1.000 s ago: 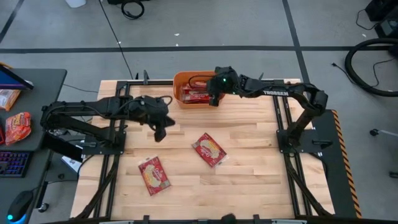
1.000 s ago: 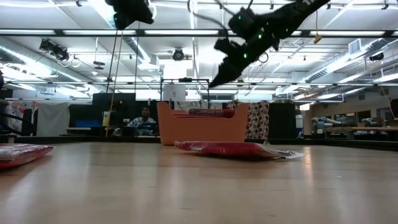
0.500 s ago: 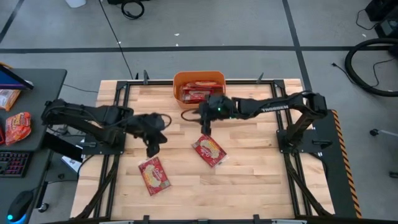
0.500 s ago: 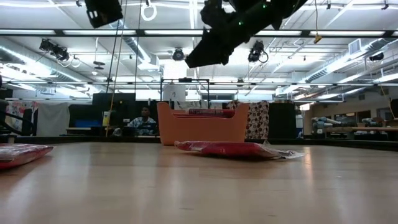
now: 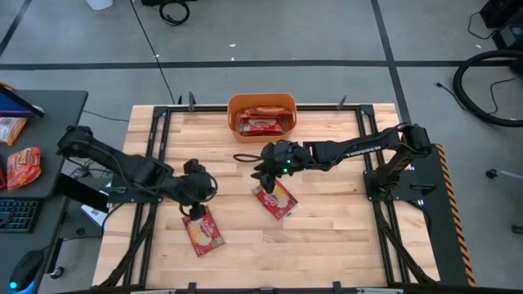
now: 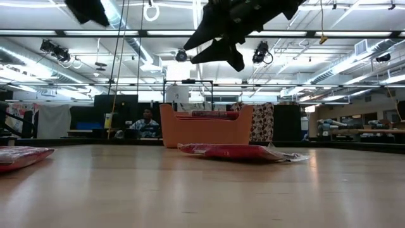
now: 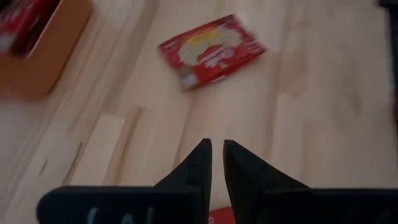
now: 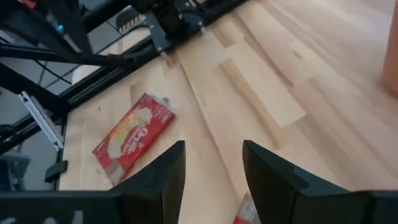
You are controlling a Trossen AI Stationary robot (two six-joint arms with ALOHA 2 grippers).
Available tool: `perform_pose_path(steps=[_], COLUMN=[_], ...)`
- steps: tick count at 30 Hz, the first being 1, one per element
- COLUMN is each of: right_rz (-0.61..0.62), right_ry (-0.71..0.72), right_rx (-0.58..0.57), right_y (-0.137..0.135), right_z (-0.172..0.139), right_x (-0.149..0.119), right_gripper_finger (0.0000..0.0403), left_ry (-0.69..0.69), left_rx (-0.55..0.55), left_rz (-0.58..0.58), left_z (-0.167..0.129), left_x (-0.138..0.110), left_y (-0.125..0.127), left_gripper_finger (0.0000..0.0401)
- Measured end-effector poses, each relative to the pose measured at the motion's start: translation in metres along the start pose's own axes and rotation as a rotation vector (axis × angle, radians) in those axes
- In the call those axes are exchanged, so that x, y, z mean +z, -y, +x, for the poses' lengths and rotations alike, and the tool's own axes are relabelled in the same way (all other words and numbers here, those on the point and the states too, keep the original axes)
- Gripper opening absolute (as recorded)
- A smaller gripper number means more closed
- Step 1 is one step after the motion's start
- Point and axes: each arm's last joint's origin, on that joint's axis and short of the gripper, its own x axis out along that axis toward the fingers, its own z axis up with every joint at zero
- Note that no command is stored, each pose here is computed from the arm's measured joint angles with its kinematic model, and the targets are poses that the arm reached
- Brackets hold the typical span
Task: Sort popcorn bags into baskets
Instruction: Put the red popcorn bag into the orange bin
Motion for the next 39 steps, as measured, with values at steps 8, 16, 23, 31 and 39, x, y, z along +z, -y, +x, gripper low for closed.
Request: perform_pose_path(steps=[8, 16, 23, 31, 39], right_rz=[0.059, 0.038, 0.041, 0.061, 0.065], right_ry=[-0.055, -0.050, -0.100, -0.139, -0.150], right_rx=[0.074, 0.062, 0.121, 0.162, 0.191], right_y=[-0.005, -0.009, -0.011, -0.014, -0.026], right_z=[0.000, 0.005, 0.030, 0.044, 0.042], right_x=[-0.004, -0.008, -0.024, -0.037, -0.043], right_gripper_finger=[0.0165, 0.0164, 0.0164, 0.0164, 0.0164], left_ry=[-0.113, -0.228, -0.279, -0.204, -0.094], left_rx=[-0.036, -0.140, -0.147, -0.143, -0.070], left_rz=[-0.121, -0.236, -0.334, -0.326, -0.353], left_z=[0.031, 0.048, 0.059, 0.048, 0.042], left_x=[-0.044, -0.079, -0.099, -0.107, -0.112], left_y=[0.004, 0.011, 0.008, 0.020, 0.024], left_gripper_finger=[0.0045, 0.0045, 0.0063, 0.0082, 0.0082])
